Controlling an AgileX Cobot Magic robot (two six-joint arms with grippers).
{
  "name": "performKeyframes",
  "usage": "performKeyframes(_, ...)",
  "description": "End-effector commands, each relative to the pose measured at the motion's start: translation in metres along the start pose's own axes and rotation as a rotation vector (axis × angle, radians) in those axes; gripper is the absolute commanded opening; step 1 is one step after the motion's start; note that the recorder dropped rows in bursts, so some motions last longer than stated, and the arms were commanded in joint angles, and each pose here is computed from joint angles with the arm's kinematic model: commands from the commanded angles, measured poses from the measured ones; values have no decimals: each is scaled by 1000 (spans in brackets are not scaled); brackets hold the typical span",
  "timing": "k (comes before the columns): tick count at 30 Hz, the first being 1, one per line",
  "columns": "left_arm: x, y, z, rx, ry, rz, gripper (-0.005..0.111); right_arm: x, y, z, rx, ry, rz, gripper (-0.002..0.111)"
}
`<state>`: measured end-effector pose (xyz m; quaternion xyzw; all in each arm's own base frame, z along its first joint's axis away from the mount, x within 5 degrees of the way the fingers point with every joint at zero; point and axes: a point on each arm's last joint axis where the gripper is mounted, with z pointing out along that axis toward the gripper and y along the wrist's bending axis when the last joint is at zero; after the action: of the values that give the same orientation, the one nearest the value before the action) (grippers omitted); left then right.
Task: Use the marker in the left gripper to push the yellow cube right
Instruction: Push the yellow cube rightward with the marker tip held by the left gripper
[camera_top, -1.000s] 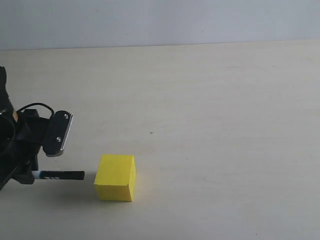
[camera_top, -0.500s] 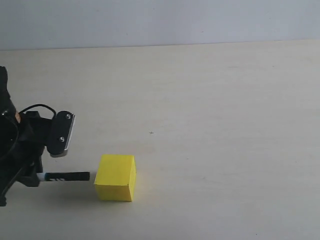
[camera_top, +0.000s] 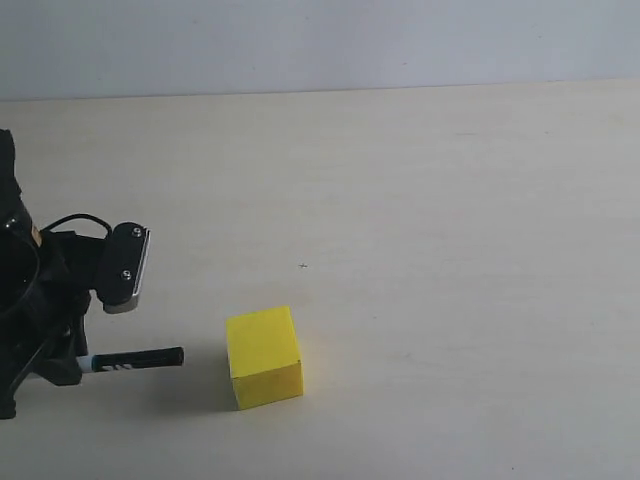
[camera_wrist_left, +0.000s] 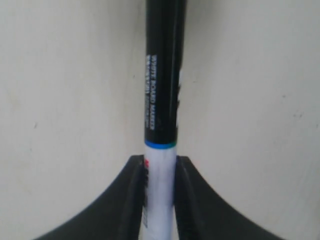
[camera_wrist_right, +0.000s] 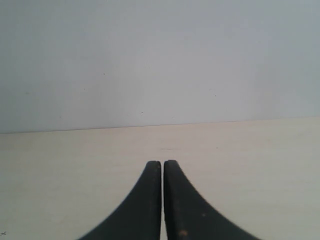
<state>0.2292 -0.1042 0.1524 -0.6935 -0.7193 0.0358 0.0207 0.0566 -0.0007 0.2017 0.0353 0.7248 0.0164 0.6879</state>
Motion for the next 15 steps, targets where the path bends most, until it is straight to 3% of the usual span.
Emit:
performKeyframes(1, -16, -4, -1, -6, -46, -28, 0, 0, 0, 0, 5, -9, -15, 2)
performKeyframes(8, -53, -8, -1, -145, -164, -37, 0, 0, 0, 0, 5, -9, -15, 2)
performKeyframes(15, -35, -5, 0, -123, -47, 18, 0, 0, 0, 0, 5, -9, -15, 2)
